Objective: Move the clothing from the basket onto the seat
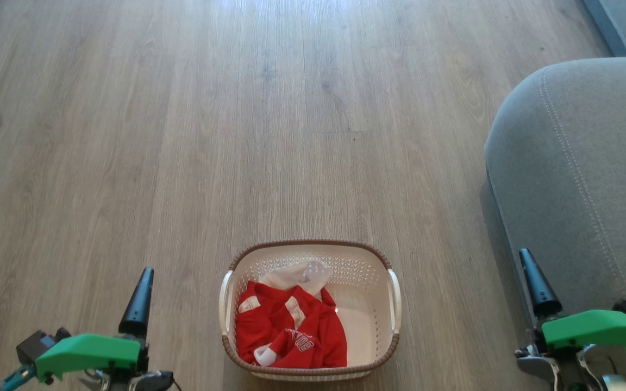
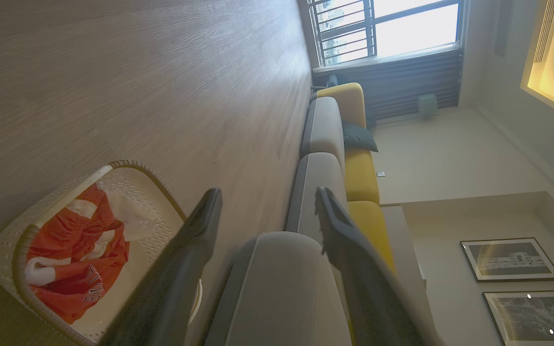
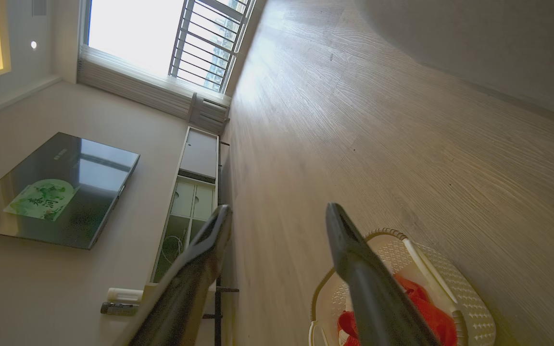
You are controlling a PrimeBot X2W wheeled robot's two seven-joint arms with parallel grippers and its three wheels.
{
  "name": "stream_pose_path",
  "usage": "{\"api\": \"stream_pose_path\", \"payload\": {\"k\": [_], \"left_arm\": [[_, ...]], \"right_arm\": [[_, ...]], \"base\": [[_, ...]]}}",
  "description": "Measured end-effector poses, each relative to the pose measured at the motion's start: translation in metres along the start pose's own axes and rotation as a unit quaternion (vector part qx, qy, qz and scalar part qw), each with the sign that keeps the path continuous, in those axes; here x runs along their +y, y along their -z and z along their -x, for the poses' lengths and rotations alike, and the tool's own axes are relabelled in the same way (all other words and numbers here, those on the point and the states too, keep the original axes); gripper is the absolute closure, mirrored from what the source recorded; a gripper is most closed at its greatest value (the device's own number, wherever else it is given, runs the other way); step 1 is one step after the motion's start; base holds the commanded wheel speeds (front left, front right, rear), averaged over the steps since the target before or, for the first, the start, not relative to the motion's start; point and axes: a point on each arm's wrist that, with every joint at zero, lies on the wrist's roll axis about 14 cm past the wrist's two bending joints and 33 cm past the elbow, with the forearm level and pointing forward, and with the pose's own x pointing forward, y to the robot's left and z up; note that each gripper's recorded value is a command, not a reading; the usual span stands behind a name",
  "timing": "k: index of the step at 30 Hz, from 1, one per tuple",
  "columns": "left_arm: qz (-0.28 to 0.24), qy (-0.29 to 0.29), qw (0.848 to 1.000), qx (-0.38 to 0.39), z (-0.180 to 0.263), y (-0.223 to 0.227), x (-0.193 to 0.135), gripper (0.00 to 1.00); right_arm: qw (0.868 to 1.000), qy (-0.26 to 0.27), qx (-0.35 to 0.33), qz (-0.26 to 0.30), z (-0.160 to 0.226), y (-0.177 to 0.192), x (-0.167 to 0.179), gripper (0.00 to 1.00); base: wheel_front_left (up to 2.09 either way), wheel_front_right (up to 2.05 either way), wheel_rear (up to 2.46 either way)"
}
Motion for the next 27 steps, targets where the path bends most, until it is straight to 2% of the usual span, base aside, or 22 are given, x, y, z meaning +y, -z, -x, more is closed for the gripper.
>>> {"api": "stream_pose_path", "payload": {"k": [13, 27], "left_arm": [[-0.073, 0.001, 0.997, -0.004, -0.0006, 0.0021, -0.0030, 0.00], [-0.138, 0.004, 0.990, -0.009, -0.0008, 0.0044, -0.0061, 0.00]], "right_arm": [[0.996, -0.004, 0.005, 0.094, -0.0006, 0.0061, 0.0025, 0.00], [0.980, -0.011, 0.006, 0.196, -0.0030, 0.0087, 0.0064, 0.00]], "base": [[0.00, 0.00, 0.00], [0.00, 0.00, 0.00]]}}
